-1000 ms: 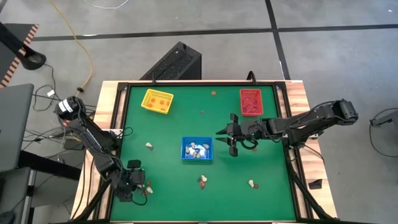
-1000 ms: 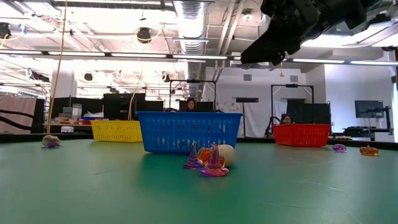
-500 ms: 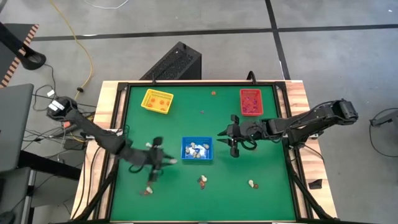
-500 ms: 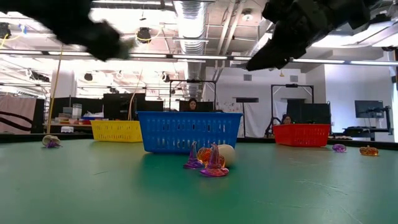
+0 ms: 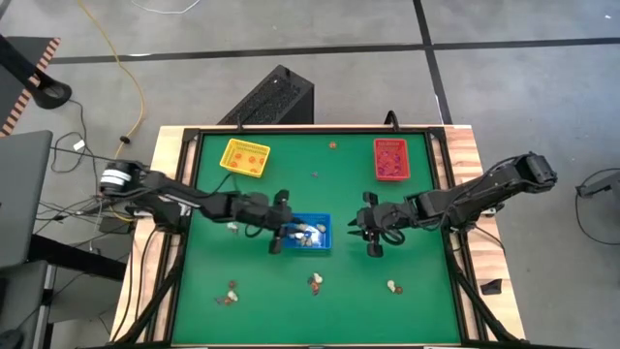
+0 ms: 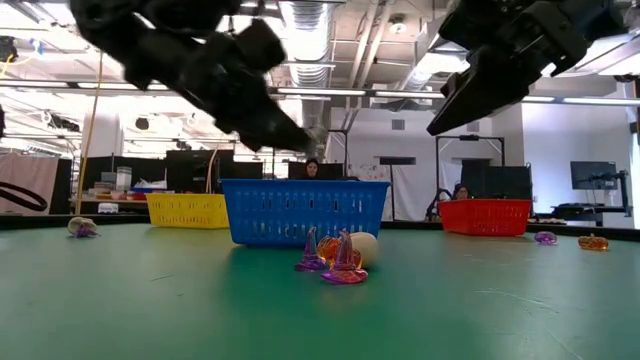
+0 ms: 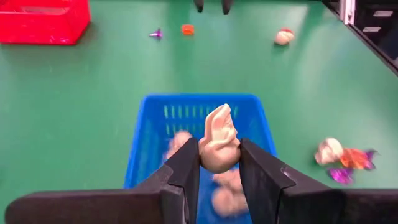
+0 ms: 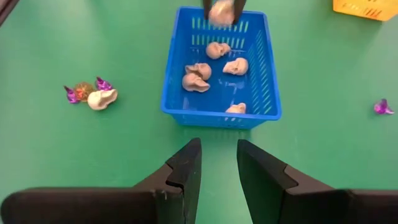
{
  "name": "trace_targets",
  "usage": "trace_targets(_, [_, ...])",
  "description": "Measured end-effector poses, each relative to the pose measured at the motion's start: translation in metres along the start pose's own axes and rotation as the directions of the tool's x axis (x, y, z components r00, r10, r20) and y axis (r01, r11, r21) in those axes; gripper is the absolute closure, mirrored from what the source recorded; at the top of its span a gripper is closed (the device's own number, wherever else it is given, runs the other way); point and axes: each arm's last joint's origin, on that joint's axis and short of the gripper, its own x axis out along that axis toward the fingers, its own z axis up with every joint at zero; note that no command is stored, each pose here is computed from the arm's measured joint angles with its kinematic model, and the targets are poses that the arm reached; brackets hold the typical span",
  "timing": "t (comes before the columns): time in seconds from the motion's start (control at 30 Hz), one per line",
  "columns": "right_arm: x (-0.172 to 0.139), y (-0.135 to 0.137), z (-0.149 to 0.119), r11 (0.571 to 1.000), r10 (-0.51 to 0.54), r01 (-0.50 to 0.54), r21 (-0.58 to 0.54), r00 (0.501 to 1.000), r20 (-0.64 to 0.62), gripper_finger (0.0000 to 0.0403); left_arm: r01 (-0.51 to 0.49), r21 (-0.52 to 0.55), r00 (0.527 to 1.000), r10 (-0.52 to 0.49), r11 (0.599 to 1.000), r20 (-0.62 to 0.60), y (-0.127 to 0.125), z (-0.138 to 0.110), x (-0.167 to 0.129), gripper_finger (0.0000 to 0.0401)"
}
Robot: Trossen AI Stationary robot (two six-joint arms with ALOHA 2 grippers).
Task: Sort Halloween decoration
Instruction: Put the white skull toy into the blue bin
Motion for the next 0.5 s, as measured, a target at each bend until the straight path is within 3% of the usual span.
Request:
trace_targets(0.17, [0.000, -0.001, -0.001, 1.000, -0.006, 0.006, -0.013, 1.000, -0.010, 0.0269, 0.044, -0.002, 0.997, -0.045, 0.999, -0.070, 0.001, 0.006, 0.035, 0.0317])
trace_targets(0.5, [0.000, -0.004, -0.009, 1.000, -0.023, 0.022, -0.015, 0.996, -0.091, 0.0269, -0.066, 0.115, 0.945, 0.099, 0.991, -0.311, 0.005, 0.034, 0.059, 0.0263])
